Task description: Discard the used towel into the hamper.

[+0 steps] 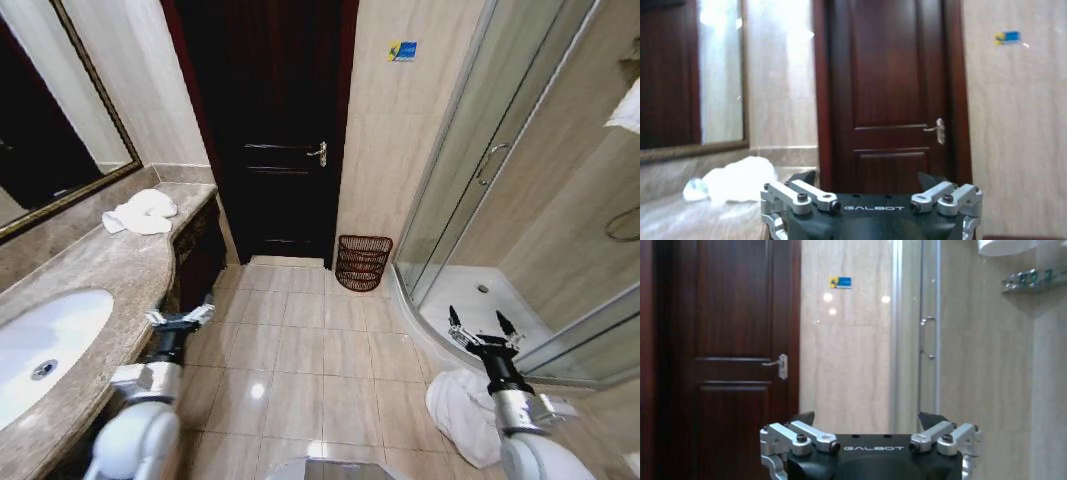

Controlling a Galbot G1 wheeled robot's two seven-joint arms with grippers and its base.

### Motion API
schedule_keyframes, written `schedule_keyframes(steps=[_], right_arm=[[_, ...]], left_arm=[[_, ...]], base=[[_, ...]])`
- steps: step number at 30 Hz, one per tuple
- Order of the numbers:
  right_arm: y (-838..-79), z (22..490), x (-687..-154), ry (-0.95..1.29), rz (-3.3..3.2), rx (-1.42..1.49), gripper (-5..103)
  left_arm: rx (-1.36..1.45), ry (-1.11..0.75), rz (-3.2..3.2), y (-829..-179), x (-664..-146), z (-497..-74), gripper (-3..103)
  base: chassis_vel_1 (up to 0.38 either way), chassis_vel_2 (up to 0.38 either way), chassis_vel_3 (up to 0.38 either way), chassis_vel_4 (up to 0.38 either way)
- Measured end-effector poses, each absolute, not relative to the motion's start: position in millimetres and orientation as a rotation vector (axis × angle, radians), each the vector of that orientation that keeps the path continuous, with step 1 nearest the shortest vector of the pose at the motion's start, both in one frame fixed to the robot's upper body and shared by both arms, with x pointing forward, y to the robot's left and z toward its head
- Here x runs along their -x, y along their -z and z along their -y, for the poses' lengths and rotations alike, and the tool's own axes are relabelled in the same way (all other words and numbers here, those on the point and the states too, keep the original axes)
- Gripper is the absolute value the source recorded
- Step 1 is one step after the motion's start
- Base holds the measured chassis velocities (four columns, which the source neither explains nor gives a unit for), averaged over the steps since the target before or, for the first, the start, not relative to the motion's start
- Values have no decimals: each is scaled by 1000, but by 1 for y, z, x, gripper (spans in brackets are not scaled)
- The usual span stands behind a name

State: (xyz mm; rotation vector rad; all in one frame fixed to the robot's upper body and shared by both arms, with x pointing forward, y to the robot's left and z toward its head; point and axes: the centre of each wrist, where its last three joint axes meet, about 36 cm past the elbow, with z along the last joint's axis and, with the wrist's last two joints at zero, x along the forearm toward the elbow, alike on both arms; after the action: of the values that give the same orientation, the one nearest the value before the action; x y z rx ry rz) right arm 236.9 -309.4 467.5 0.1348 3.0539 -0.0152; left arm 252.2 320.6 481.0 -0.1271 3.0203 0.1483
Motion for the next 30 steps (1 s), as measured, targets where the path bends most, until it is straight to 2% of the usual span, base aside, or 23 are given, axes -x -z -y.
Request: schedule_keyframes(steps=[2,10,23,30], right_arm=[[-485,293,-236,-39,-3060,-99,100],[-494,288,-245,-45,-3122,-37,100],[-473,296,-243,-13,-3138,-67,100],[-472,295,-240,-14,-3137,-47,100]], left_arm=[[77,-165,-3030,-494,-252,-308,100],[55,-119,-3055,-495,-258,-287,100],[90,-215,-3047,-479,-261,-287,100],[95,-188,-3056,-477,-257,-286,100]], base=[[0,0,0,0],[0,0,0,0],[0,0,0,0],[0,0,0,0]])
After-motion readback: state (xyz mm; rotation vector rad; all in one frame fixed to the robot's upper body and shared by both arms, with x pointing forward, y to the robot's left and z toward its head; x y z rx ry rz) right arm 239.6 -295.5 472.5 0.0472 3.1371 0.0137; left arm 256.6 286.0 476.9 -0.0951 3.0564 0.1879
